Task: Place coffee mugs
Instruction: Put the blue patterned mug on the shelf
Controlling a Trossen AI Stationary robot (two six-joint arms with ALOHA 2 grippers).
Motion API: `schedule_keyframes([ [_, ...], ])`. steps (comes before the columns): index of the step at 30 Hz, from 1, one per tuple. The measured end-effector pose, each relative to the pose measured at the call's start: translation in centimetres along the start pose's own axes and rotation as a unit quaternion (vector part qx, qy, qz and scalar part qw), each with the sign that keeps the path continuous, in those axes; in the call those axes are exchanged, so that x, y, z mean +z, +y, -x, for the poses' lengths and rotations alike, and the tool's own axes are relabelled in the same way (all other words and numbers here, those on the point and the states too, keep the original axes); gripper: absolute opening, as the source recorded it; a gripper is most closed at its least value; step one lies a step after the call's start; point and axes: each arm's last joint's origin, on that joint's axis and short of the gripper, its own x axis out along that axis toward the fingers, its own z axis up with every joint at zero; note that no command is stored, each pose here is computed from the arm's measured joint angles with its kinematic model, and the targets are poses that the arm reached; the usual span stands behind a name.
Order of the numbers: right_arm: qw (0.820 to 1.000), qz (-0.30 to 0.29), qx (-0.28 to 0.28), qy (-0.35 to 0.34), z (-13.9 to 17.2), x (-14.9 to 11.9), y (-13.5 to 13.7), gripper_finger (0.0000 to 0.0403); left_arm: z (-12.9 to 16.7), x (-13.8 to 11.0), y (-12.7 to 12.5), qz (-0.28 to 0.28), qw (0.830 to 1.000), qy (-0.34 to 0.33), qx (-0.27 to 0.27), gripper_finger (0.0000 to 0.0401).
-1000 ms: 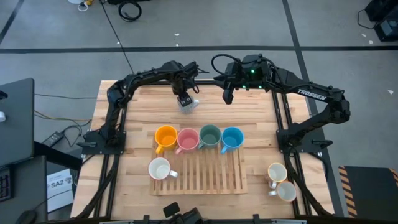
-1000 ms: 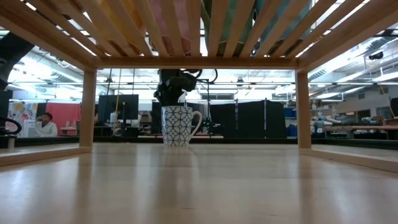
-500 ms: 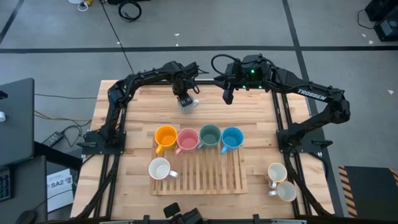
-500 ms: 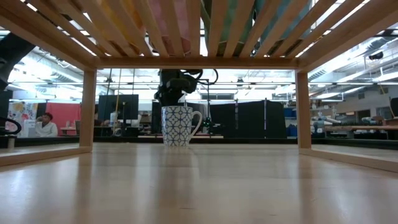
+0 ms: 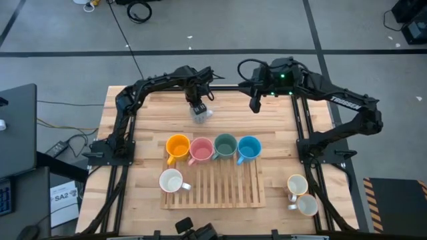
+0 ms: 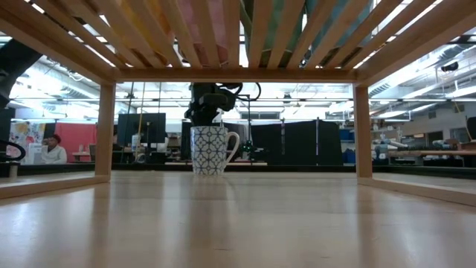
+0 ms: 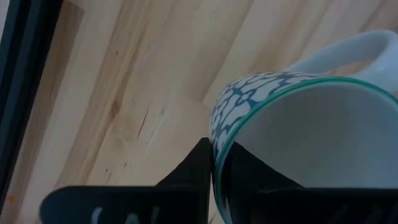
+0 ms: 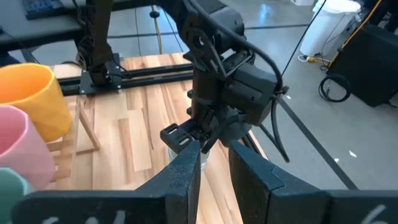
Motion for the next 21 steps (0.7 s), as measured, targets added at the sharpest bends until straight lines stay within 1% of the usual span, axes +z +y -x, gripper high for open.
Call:
schedule_keyframes([
  [4,1.0,0.0,0.001,0.008,1.0,-0.2,0.0,0.009,0.5,0.0,0.0,0.0,1.0,0.0,0.001,0.0031],
  [10,0.999,-0.001,0.002,0.037,1.7,-0.8,0.1,0.009,2.7,0.3,-0.1,-0.002,1.0,-0.004,0.002,0.0028],
  [15,0.998,0.011,0.002,0.06,1.5,-1.2,0.1,0.009,5.7,0.6,-0.1,-0.01,1.0,-0.015,0.003,0.0028],
  [21,0.996,0.015,0.002,0.083,1.6,-1.7,0.1,0.009,10.7,0.7,-0.2,-0.02,0.998,-0.051,0.008,0.0028],
])
